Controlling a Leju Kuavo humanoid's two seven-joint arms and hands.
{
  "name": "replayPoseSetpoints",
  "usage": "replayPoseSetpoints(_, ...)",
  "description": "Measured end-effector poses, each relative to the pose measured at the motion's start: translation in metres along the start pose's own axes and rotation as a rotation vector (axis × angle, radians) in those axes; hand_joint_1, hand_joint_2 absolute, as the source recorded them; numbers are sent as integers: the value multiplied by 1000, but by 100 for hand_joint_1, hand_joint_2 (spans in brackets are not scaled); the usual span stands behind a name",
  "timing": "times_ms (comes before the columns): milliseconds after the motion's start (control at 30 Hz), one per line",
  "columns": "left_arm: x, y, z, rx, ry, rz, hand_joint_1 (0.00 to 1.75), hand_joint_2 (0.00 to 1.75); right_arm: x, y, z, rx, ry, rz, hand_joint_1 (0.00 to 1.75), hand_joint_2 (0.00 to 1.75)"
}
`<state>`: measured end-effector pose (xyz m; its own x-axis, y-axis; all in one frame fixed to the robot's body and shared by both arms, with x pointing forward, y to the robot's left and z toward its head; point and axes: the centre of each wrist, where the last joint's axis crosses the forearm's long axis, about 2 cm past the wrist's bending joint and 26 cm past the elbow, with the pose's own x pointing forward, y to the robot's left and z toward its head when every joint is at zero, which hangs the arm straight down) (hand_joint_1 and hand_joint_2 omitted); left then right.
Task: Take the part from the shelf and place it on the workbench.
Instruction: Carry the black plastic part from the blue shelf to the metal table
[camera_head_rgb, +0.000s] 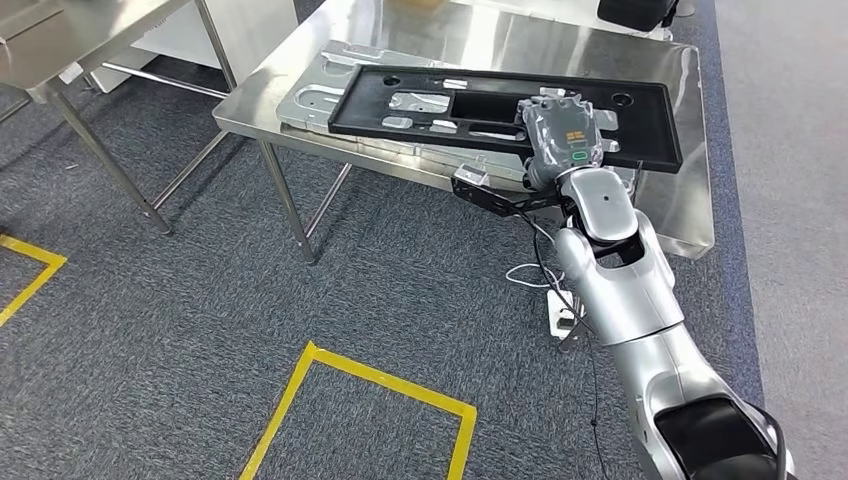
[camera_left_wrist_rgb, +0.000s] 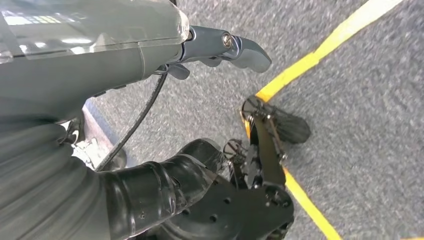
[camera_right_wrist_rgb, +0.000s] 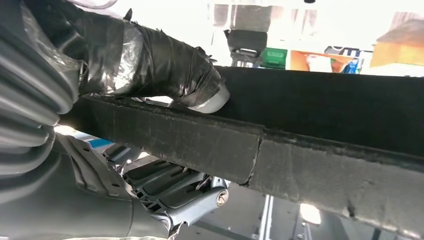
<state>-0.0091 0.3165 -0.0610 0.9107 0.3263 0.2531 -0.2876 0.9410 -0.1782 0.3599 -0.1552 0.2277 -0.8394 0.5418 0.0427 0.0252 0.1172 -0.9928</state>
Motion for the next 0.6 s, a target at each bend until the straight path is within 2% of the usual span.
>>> replayPoseSetpoints(600, -4, 6, -1, -4, 3, 21, 0, 175, 0, 0, -1, -3, 1, 4, 175, 175)
